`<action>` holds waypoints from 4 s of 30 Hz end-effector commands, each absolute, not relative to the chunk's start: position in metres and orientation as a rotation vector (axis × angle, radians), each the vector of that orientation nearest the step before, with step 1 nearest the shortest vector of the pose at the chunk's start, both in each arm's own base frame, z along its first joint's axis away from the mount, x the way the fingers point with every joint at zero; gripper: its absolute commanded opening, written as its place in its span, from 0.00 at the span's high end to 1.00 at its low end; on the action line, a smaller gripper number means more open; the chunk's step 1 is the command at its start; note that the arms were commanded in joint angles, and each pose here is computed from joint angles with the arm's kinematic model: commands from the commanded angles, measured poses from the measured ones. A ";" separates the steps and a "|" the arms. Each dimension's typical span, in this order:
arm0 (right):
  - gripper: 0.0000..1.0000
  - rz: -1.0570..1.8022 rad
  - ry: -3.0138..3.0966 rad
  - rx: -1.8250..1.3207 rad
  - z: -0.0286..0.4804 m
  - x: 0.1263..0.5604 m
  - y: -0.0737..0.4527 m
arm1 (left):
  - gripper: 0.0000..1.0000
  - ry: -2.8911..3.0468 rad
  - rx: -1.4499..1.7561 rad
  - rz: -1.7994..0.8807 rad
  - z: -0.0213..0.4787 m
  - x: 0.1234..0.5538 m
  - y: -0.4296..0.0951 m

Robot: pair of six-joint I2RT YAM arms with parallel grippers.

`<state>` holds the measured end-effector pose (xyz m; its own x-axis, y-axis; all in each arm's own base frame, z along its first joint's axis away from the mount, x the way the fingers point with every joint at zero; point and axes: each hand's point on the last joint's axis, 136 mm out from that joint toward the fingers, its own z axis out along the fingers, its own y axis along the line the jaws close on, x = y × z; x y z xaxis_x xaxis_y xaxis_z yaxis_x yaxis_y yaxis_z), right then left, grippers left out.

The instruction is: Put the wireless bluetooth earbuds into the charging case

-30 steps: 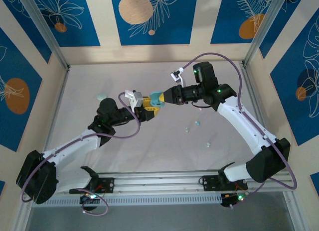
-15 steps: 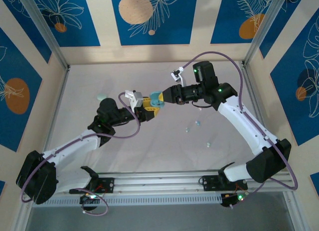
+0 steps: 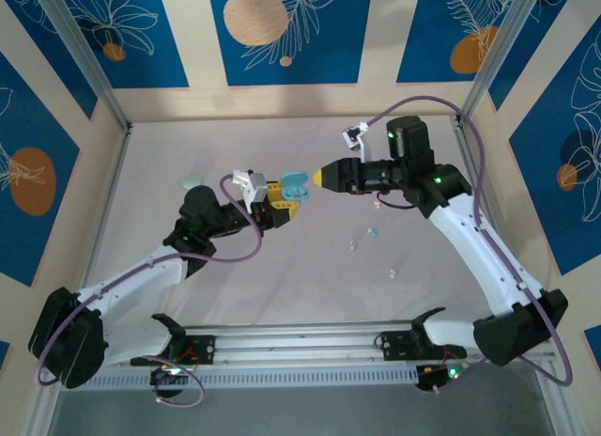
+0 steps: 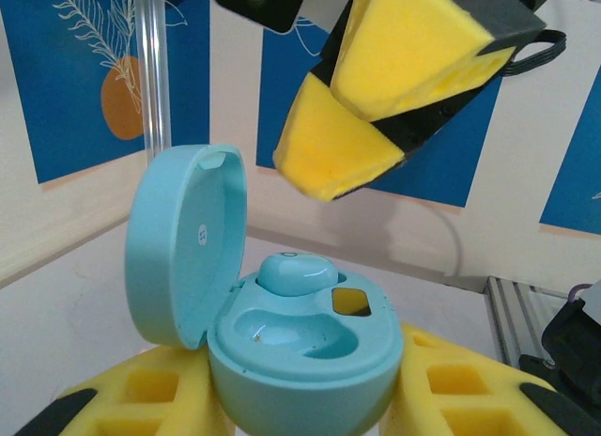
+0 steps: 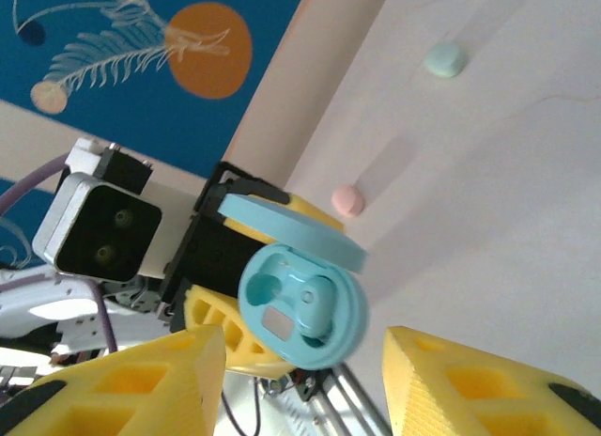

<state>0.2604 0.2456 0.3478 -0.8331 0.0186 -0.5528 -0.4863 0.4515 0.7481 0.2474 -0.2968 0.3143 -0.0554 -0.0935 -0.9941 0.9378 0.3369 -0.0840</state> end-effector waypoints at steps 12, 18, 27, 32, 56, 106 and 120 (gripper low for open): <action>0.59 0.738 2.683 0.492 0.143 0.307 0.075 | 0.64 1.254 0.832 -1.015 0.342 0.237 -0.288; 0.60 0.715 2.812 0.548 0.094 0.306 0.070 | 0.64 1.253 0.825 -1.019 0.343 0.238 -0.289; 0.62 0.706 2.922 0.521 0.054 0.314 0.079 | 0.64 1.253 0.820 -1.022 0.345 0.237 -0.287; 0.63 0.698 2.972 0.497 0.039 0.319 0.084 | 0.64 1.255 0.820 -1.017 0.345 0.236 -0.286; 0.66 0.869 3.029 0.279 0.047 0.323 0.142 | 0.64 1.257 0.815 -1.011 0.346 0.235 -0.284; 0.63 0.561 3.200 -0.040 0.034 0.299 0.140 | 0.64 1.275 0.810 -0.993 0.342 0.236 -0.282; 0.63 0.617 3.091 0.048 0.049 0.312 0.135 | 0.64 1.276 0.809 -1.002 0.344 0.235 -0.283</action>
